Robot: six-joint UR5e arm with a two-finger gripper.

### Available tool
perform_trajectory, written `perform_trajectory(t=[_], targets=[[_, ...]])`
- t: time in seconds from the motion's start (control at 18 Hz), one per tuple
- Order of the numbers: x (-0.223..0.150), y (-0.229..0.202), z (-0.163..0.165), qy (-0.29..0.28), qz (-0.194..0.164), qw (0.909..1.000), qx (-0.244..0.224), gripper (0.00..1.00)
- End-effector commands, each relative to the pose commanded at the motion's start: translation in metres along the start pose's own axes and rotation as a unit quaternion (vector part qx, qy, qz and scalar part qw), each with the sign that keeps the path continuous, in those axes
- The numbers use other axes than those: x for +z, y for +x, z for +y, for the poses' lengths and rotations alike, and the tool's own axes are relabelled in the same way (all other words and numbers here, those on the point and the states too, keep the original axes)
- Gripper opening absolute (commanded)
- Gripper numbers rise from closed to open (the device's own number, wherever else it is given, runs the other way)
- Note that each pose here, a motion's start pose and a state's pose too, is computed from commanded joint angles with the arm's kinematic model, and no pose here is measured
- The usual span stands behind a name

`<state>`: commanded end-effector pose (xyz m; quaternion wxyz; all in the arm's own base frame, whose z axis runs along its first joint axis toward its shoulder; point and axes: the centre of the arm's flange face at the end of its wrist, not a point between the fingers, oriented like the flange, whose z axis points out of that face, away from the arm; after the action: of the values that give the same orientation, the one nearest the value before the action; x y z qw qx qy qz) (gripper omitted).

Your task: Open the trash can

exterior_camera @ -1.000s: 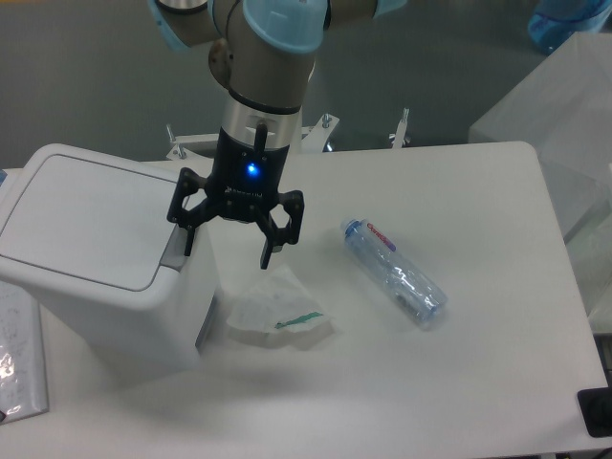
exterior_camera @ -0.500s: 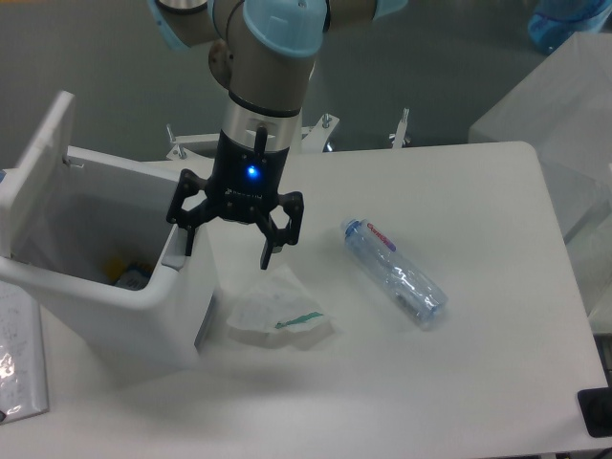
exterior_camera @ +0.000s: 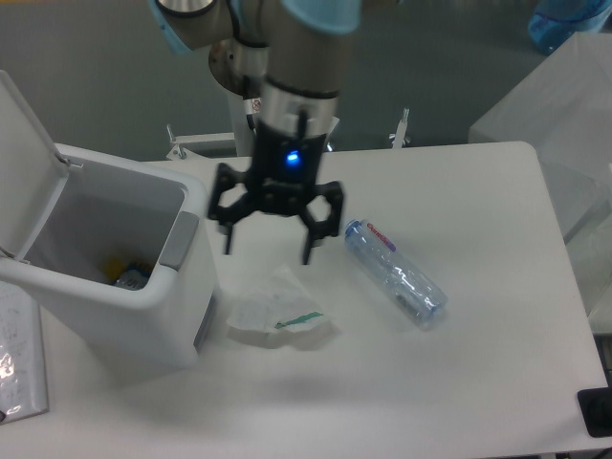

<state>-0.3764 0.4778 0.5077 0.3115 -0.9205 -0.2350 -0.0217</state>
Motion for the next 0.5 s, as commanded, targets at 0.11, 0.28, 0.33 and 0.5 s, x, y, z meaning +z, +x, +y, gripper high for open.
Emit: perform_trajectory(t=[0.11, 0.28, 0.33, 0.5], targets=[[0.006, -0.023, -0.003, -0.001, -0.007, 1.0000, -0.001, 1.00], [0.017, -0.064, -0.003, -0.006, -0.018, 0.9993, 0.031, 1.00], [0.023, -0.082, 0.001, -0.013, -0.020, 0.9989, 0.041, 1.00], [0.030, -0.119, 0.020, -0.029, -0.023, 0.9932, 0.110, 1.00]])
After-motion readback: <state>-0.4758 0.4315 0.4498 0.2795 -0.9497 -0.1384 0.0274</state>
